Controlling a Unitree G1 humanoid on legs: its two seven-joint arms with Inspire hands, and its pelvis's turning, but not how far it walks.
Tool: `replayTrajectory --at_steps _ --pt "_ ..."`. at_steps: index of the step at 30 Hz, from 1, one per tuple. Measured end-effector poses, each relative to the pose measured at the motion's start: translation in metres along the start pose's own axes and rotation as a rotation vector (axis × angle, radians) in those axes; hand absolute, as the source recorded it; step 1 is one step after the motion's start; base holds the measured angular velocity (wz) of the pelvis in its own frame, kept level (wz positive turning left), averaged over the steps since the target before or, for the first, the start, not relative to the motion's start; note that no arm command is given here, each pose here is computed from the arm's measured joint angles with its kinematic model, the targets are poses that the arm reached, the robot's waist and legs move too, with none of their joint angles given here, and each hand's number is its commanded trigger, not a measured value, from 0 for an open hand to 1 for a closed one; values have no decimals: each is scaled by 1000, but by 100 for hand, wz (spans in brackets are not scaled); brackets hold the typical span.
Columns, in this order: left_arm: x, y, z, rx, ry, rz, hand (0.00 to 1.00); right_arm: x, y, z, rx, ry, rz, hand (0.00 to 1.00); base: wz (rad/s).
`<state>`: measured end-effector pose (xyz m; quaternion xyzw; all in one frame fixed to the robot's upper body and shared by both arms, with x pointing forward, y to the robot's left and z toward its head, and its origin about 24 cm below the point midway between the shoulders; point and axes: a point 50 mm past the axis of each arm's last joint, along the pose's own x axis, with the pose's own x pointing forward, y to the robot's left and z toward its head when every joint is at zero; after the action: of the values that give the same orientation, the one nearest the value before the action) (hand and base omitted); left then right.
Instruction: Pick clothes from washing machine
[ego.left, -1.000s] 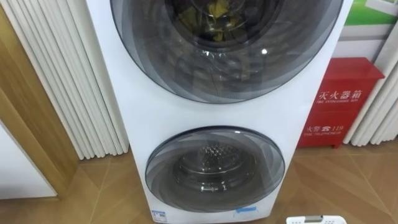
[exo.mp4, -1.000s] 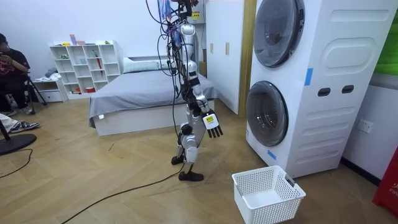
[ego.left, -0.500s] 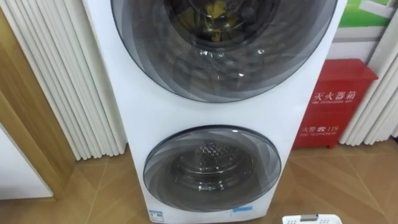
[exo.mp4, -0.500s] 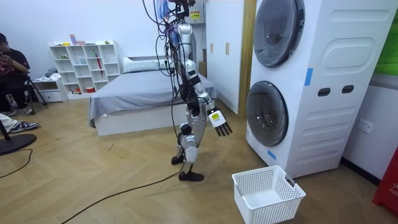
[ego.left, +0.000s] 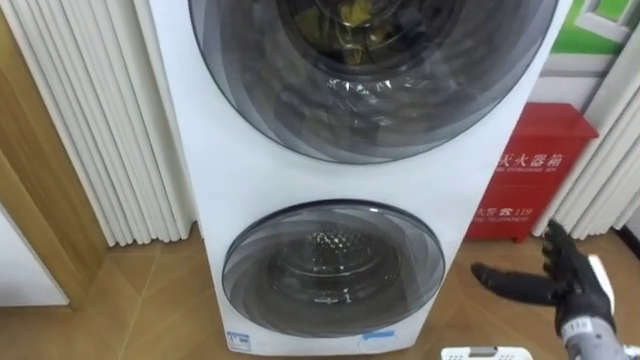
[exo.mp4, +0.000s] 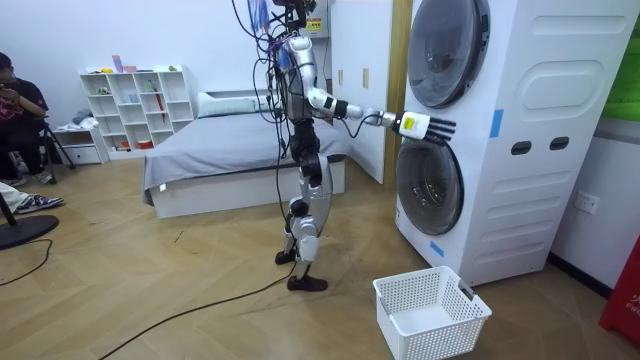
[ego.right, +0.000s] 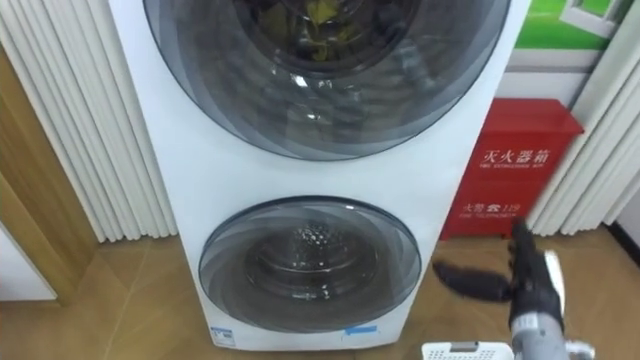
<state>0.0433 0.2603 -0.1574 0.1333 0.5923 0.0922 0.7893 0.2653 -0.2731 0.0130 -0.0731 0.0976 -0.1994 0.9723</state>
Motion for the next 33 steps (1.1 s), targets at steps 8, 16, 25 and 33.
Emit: replayTrajectory --at_steps 8,16,25,33 --pt "3 3 12 18 2 -28 0 16 9 46 166 -115 21 0 11" --pt "3 4 28 29 -57 -43 0 27 19 79 242 -197 51 0 10" --pt "6 12 43 130 -65 -35 0 35 31 109 235 -262 63 0 -17" --pt "6 9 34 149 11 -58 0 41 36 111 279 -200 79 0 11"
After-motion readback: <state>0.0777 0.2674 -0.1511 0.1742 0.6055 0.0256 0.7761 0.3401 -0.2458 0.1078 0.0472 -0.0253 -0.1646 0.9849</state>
